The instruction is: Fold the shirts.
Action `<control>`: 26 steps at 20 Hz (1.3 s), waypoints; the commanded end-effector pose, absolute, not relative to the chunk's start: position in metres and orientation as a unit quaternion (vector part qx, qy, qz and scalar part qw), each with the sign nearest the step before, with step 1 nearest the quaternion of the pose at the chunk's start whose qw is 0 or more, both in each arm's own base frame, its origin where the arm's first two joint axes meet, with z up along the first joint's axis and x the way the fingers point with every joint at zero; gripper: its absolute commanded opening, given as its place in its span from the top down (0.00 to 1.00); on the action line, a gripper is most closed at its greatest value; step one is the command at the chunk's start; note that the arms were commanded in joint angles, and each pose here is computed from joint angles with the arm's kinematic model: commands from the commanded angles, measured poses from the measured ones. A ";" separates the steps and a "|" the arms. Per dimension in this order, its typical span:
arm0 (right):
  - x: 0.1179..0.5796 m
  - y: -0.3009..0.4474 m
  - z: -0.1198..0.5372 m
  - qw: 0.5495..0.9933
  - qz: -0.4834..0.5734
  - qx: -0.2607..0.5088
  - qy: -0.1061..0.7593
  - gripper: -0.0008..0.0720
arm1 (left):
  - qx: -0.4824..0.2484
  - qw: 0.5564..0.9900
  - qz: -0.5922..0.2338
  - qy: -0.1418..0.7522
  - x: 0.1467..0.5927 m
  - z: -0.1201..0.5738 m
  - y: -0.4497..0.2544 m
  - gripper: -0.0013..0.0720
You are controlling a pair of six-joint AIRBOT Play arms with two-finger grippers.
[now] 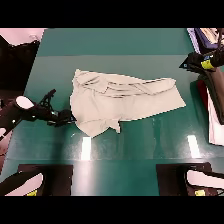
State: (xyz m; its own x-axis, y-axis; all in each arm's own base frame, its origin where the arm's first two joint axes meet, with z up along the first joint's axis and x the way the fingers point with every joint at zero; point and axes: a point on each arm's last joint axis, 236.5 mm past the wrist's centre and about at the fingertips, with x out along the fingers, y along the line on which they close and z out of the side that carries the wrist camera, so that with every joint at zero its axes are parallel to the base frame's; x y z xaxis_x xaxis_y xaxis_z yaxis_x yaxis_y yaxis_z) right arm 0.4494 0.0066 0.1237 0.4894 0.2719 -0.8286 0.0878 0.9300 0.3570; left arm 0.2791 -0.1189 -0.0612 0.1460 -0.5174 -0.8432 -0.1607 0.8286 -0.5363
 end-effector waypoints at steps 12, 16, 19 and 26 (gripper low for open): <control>0.439 0.007 0.119 0.835 0.064 0.162 0.522 0.38 | -0.260 0.696 -0.141 0.654 0.261 -0.082 -0.166 0.33; 0.428 -0.011 0.113 0.824 0.054 0.164 0.539 0.38 | -0.230 0.703 -0.182 0.648 0.271 -0.056 -0.171 0.95; 0.404 -0.032 0.081 0.797 0.053 0.162 0.580 0.38 | -0.175 0.752 -0.204 0.603 0.304 -0.007 -0.164 0.95; 0.336 -0.068 -0.041 0.706 0.021 0.233 0.668 0.38 | -0.132 0.813 -0.216 0.525 0.346 0.066 -0.158 0.95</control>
State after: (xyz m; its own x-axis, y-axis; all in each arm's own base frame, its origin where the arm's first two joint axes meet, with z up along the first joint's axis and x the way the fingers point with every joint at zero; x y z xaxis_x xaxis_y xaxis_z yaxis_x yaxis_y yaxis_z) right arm 0.3598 -0.0581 -0.0019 0.1692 0.3101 -0.9355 0.2345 0.9093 0.3439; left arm 0.3358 -0.1611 0.0471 0.3132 -0.5021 -0.8061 0.1831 0.8648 -0.4675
